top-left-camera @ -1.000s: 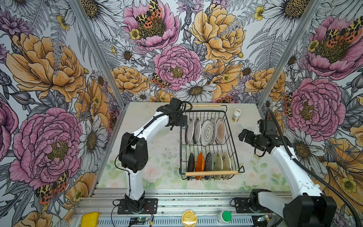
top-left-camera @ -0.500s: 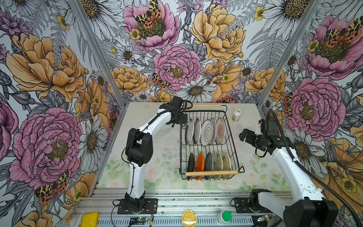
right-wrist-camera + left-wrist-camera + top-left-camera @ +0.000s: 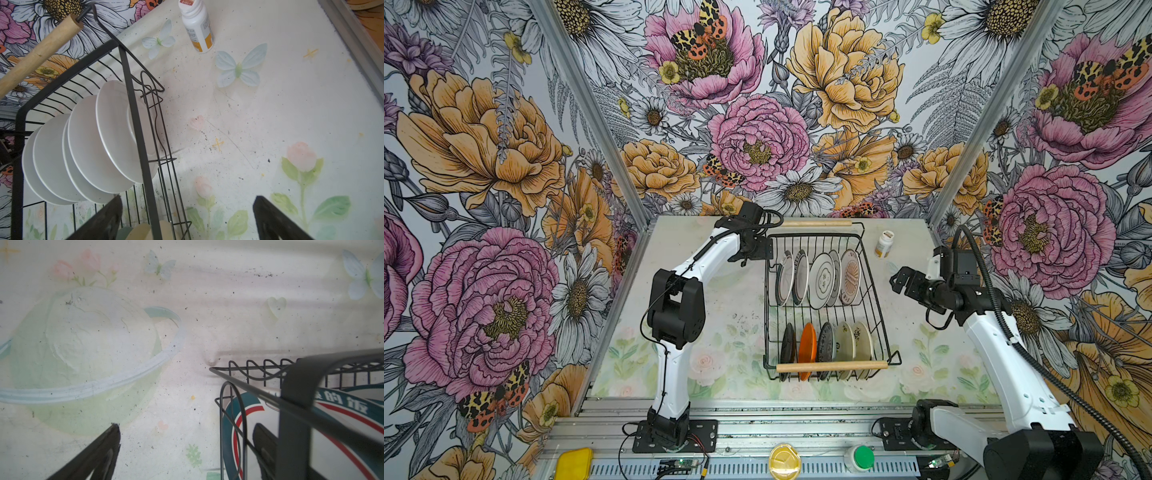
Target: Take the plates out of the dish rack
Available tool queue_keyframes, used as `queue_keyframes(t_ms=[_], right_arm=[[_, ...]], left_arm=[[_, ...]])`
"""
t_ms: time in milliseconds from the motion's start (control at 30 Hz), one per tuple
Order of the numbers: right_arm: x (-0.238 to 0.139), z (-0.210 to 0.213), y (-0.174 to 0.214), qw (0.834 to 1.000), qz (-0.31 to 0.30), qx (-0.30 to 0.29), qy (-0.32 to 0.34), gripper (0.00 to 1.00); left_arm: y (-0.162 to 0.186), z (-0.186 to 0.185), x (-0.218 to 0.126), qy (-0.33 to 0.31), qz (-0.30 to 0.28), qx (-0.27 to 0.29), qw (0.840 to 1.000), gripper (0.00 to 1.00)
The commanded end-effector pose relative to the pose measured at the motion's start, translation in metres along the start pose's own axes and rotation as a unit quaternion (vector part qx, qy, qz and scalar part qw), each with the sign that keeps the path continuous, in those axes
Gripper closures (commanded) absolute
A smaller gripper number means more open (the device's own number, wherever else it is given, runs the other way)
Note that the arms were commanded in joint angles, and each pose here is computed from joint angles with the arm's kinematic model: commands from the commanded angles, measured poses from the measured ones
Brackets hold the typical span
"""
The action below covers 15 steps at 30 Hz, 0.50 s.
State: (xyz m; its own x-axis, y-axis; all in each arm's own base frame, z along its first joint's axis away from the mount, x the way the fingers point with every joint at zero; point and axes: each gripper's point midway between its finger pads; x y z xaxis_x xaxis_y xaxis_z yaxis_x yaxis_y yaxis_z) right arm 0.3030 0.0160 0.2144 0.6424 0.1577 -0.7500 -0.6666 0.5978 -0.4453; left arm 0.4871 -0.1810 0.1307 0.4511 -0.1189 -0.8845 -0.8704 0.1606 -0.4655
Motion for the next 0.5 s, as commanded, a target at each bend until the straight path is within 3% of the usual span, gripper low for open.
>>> queue_keyframes(t_ms=[0, 233, 467], right_arm=[[-0.020, 0.024, -0.009, 0.999, -0.020, -0.011, -0.042, 0.01], [-0.029, 0.035, -0.007, 0.997, -0.029, -0.029, -0.058, 0.00], [-0.028, 0.057, 0.004, 0.995, -0.014, -0.065, -0.076, 0.00]], left_arm=[[-0.004, 0.014, 0.008, -0.018, 0.002, -0.019, 1.000, 0.01], [0.002, 0.026, 0.017, -0.027, 0.014, -0.029, 0.999, 0.01], [0.013, 0.067, 0.011, -0.057, 0.020, -0.082, 0.995, 0.01]])
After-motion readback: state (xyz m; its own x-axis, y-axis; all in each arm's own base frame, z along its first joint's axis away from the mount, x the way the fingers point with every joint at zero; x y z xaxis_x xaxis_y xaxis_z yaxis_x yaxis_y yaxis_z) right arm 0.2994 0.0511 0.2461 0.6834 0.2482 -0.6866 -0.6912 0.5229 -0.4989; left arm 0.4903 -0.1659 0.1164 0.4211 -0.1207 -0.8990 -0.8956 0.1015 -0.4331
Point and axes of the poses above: each gripper's point midway between its finger pads, its own x axis out along the fingers, its own z axis along the line the jaws close on, y = z × x, and after that the axes turned 12 degrees about x, right-handed
